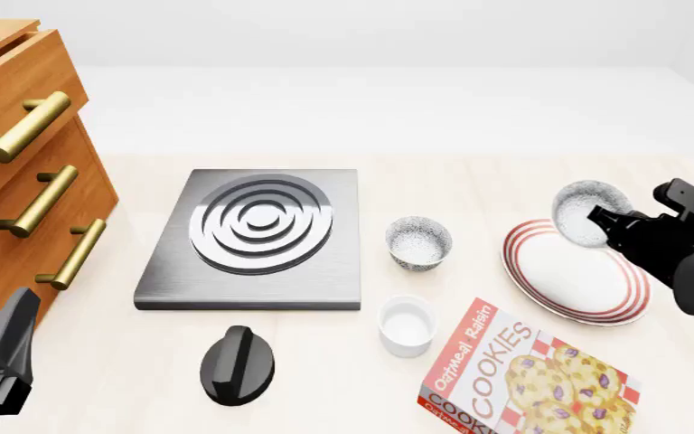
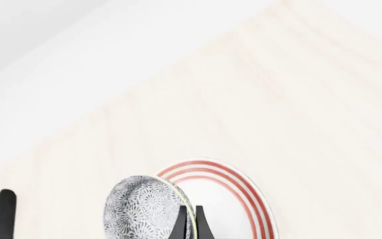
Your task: Pick the akita bowl next to the plate and place it on the plate.
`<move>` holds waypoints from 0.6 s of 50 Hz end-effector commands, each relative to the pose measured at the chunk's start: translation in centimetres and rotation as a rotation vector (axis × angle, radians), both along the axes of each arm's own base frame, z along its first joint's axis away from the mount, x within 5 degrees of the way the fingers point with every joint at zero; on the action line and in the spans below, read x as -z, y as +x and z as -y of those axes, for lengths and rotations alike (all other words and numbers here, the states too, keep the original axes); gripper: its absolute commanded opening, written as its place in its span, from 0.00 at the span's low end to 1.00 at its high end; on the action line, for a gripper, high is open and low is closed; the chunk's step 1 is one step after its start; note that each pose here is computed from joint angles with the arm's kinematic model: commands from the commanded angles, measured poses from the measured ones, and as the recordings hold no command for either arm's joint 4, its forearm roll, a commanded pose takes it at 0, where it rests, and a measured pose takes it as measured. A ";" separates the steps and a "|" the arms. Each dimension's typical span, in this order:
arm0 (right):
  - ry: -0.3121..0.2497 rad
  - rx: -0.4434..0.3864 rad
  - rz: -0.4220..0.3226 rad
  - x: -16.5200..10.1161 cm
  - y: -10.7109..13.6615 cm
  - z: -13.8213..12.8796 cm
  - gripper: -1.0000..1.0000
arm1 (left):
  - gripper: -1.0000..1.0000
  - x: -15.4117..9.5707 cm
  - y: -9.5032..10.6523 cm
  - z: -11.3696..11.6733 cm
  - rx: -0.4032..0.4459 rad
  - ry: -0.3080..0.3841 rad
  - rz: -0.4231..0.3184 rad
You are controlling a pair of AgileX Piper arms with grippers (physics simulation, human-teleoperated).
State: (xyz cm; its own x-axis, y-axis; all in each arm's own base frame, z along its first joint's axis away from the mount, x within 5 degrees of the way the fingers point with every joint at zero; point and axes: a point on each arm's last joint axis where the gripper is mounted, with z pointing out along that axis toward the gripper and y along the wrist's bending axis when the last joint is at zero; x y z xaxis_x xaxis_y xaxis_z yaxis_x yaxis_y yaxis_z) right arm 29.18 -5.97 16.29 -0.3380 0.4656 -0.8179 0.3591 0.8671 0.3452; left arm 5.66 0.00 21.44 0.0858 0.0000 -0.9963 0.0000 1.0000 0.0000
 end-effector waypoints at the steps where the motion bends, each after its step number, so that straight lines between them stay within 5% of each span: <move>1: -0.008 -0.009 -0.001 -0.3 0.1 -0.2 0.00 | 1.00 0.0 0.0 0.0 0.000 0.000 0.000; 30: -0.033 -0.012 -0.045 1.1 0.1 0.3 0.00 | 1.00 0.0 0.0 0.0 0.000 0.000 0.000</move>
